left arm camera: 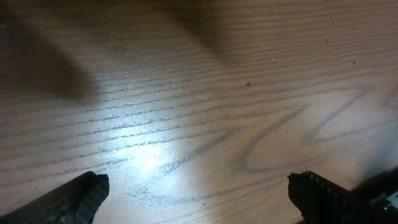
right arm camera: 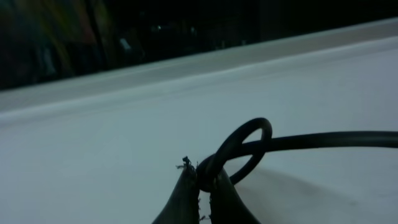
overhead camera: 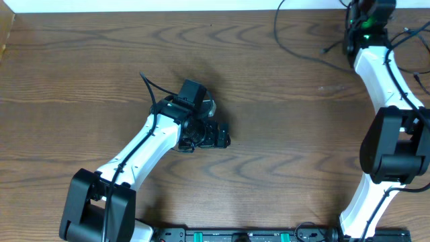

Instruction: Untangle cables

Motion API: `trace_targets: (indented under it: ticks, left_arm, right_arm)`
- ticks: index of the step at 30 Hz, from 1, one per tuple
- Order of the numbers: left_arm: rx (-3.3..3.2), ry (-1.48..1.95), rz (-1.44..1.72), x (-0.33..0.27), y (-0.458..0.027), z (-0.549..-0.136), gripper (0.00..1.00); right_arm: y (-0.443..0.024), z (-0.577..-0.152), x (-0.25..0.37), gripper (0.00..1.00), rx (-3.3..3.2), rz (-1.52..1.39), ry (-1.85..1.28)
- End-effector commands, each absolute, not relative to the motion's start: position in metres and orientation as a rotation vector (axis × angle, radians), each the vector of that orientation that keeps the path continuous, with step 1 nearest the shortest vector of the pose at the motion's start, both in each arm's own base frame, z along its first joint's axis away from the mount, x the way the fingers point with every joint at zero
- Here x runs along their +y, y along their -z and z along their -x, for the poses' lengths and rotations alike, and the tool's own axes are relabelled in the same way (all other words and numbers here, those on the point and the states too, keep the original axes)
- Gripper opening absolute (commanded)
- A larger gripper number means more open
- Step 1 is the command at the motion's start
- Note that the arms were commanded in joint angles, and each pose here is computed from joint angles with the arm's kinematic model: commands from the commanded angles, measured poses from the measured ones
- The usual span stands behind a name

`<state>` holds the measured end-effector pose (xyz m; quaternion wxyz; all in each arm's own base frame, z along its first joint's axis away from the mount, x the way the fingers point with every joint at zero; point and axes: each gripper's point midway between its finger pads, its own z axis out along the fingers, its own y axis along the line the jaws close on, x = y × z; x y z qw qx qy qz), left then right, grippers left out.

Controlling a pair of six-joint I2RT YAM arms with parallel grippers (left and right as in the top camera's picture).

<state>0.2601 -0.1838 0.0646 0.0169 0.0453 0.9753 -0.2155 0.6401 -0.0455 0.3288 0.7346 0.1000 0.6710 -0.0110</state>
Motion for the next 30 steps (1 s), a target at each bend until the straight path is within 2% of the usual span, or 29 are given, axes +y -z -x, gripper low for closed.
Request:
trace_targets:
  ticks: [1,7,10,13,16,20,24,29,30]
  left_arm:
    - [3.019,0.679,-0.171,-0.186,-0.068,-0.262,0.98]
    - [3.019,0.679,-0.172,-0.186,-0.068,-0.262,0.98]
    - [3.019,0.679,-0.172,-0.186,-0.068,-0.262,0.98]
    - [3.019,0.68,-0.172,-0.186,-0.068,-0.262,0.98]
    - [3.019,0.679,-0.172,-0.186,-0.068,-0.262,0.98]
    - [3.019,0.679,-0.172,-0.186,-0.068,-0.262,0.98]
    - [3.019,0.679,-0.172,-0.186,-0.068,-0.262,0.98]
    - [3.019,0.679,-0.171,-0.186,-0.068,-0.262,0.98]
    - [3.019,0.679,-0.171,-0.186,-0.068,-0.262,0.98]
  right_arm:
    - [-0.305,-0.643,-0.045,0.01,1.575,-0.163,0.06]
    - [-0.162,-0.657,-0.018,0.01,1.907,-0.081,-0.041]
    - [-0.107,-0.657,-0.002,0.01,2.007,-0.043,-0.1]
    - [-0.066,-0.655,0.0,0.01,2.074,-0.06,-0.064]
    - [-0.045,-0.652,0.0,0.04,2.118,-0.075,-0.065]
    - [-0.046,-0.651,0.0,0.25,2.118,-0.117,-0.089]
    - [-0.066,-0.655,0.0,0.64,2.074,-0.116,-0.091]
    - [-0.102,-0.657,-0.004,0.89,2.017,-0.118,-0.089]
    - [-0.112,-0.657,-0.004,0.96,2.002,-0.117,-0.09]
